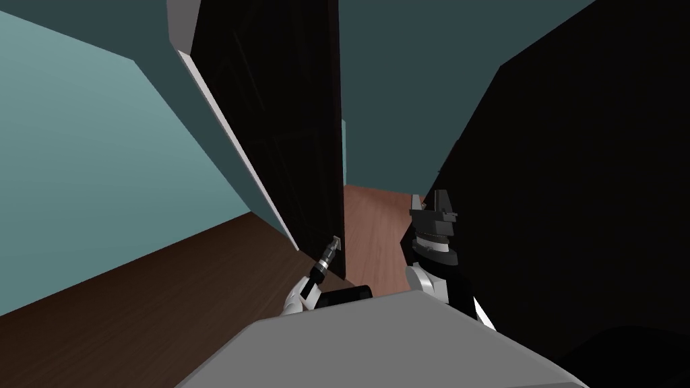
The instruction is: Push the door open
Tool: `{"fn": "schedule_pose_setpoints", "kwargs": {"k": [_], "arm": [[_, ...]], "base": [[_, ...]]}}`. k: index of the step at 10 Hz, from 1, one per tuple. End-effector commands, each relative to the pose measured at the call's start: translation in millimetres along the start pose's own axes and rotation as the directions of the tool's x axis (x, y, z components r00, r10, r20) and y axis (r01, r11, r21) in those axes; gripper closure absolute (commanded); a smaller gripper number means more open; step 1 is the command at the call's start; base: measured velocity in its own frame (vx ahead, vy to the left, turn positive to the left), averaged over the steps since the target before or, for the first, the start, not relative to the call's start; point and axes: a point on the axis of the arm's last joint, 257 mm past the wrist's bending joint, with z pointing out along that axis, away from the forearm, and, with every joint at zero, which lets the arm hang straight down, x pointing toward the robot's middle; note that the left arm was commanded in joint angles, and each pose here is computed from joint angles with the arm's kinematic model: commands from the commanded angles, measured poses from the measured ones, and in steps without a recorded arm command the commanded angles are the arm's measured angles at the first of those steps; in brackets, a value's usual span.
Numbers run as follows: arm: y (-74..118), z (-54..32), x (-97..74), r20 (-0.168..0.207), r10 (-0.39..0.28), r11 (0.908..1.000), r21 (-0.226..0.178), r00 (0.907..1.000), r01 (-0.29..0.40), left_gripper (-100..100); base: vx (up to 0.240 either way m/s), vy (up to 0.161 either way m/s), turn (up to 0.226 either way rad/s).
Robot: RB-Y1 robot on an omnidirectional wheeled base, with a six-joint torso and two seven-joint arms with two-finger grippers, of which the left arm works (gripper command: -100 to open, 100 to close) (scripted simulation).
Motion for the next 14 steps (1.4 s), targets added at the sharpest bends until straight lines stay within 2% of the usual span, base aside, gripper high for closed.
{"fn": "schedule_pose_setpoints", "kwargs": {"k": [1,4,5,9,12,14], "arm": [[-0.2,-0.2,-0.2,0.000,0.000,1.0000,0.001,1.0000,0.000,100],[-0.2,-0.2,-0.2,0.000,0.000,1.0000,0.001,1.0000,0.000,100],[2.3,-2.1,-5.3,0.013,0.002,1.0000,-0.006,0.9999,-0.002,100],[2.1,-3.6,-19.0,0.046,0.008,1.0000,-0.006,0.9989,-0.008,100],[1.5,-6.1,-38.6,0.095,0.015,0.9999,-0.006,0.9953,-0.014,100],[1.5,-6.1,-38.6,0.095,0.015,0.9999,-0.006,0.9953,-0.014,100]], "base": [[-0.012,0.014,-0.005],[-0.005,0.003,0.003],[0.057,-0.060,0.016],[0.125,-0.106,0.020],[0.169,-0.135,0.026],[0.070,-0.076,0.020]]}}
